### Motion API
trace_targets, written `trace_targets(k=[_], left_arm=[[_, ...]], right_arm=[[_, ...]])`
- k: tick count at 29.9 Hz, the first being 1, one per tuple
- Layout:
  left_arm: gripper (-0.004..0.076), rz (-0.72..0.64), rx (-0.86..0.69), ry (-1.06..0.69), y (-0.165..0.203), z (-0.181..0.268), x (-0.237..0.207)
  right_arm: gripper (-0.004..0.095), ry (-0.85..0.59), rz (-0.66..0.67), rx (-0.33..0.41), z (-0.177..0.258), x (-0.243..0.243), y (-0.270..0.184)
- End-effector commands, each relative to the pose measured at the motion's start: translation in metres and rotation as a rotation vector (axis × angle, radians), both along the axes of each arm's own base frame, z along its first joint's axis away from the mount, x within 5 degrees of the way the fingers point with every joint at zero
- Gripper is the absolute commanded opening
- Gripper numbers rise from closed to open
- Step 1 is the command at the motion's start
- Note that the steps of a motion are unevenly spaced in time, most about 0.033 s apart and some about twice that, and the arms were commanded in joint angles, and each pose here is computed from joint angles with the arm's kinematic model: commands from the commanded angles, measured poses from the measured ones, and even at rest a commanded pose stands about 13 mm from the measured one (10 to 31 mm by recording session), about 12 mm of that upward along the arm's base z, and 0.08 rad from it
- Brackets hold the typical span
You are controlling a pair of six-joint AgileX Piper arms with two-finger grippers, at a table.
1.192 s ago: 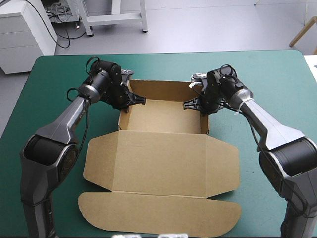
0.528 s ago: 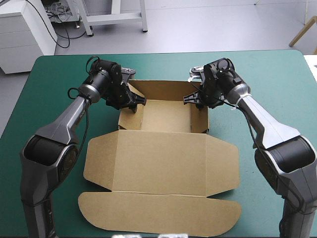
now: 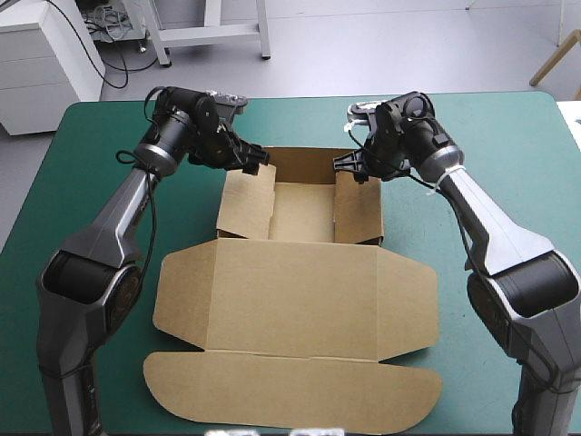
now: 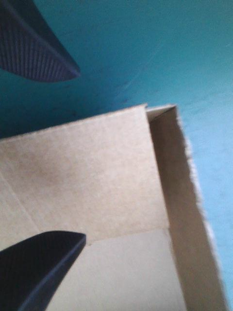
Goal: Fold the box
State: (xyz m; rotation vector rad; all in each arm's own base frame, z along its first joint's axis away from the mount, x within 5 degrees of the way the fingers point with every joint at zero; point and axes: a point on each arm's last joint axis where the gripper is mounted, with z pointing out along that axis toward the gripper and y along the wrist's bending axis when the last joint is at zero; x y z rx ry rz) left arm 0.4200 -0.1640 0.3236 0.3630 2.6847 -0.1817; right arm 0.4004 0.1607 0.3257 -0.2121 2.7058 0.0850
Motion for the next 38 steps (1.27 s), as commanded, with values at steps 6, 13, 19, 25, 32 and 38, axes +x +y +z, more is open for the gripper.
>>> trace_targets(k=[6,13,19,25,32,38], left_arm=[[0.0572,-0.003,-0.080,-0.207,0.011,0.094,-0.033],[0.0230,-0.026,-0.046,-0.330,0.028,0.137,-0.064],[-0.0010,-0.122,-0.049,-0.350,0.038,0.154,-0.104],[-0.0010,-0.117,0.062,-0.278,0.062,0.134,-0.147],[-0.0010,-0.125,0.127,-0.236,0.086,0.104,-0.197],[-0.0010,-0.128,0.125,-0.256,0.102,0.083,-0.239]], right_arm=[[0.0498,-0.221,0.014,0.070,0.083,-0.032,-0.016],[0.0487,-0.244,0.004,0.086,0.094,-0.042,-0.020],[0.0487,-0.152,-0.004,0.055,0.065,-0.040,-0.019],[0.0485,-0.073,-0.033,0.040,0.040,-0.035,-0.017],[0.0485,0.029,-0.042,0.057,0.005,-0.019,-0.005],[0.0485,0.064,-0.042,0.064,-0.008,-0.014,-0.001]])
